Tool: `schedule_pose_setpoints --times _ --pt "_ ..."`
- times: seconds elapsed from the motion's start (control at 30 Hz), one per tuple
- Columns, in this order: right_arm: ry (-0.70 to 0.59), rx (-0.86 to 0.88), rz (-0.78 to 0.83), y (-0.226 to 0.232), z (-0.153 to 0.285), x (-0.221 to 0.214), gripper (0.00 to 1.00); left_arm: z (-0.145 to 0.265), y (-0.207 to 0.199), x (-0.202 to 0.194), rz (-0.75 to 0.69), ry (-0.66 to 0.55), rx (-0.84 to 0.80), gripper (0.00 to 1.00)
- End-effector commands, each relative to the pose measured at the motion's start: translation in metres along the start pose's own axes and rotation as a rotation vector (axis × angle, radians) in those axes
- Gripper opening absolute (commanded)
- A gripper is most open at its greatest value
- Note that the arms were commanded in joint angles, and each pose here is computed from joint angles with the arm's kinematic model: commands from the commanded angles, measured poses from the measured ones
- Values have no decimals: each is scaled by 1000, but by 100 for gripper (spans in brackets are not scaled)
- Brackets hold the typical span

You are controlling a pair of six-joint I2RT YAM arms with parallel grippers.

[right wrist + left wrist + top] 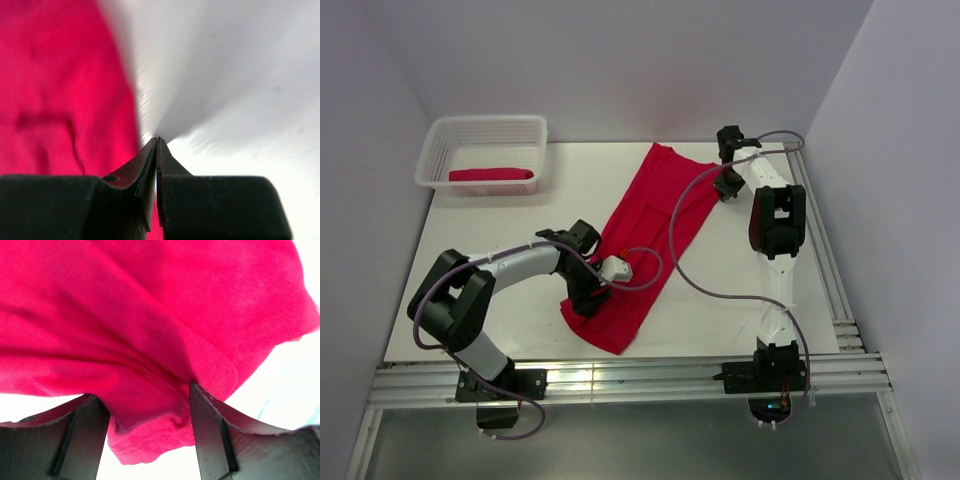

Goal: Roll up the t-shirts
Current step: Fold the tshirt

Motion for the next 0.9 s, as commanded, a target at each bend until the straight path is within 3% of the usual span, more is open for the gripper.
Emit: schedule_pose_setpoints --times 0.0,0.2,0.43,0.6,0.7,0.87 --pt "-66 -29 -8 -8 15 16 9 0 -52 -29 39 155 -236 67" --pt "-20 -8 2 1 3 10 8 -11 -72 -21 -21 157 -310 68" --pt "-7 101 21 44 12 -10 8 -5 -80 0 -57 102 -362 72" --pt "22 175 31 70 15 -27 8 1 -85 7 -65 90 -370 83" --pt "24 210 27 79 17 -29 8 5 -79 9 -58 90 -315 99" --pt "-26 184 25 67 30 -13 10 43 -46 17 -24 15 -213 99"
Point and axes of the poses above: each gripper's point midway between its finger pads, its own z axis back along the fingers, its own y axis along the line the jaws close on, x = y × z, the point moved 5 cm from there along z, back along the fingers, and after that the axes turned 2 degrees about -z, right-handed, at the moved point
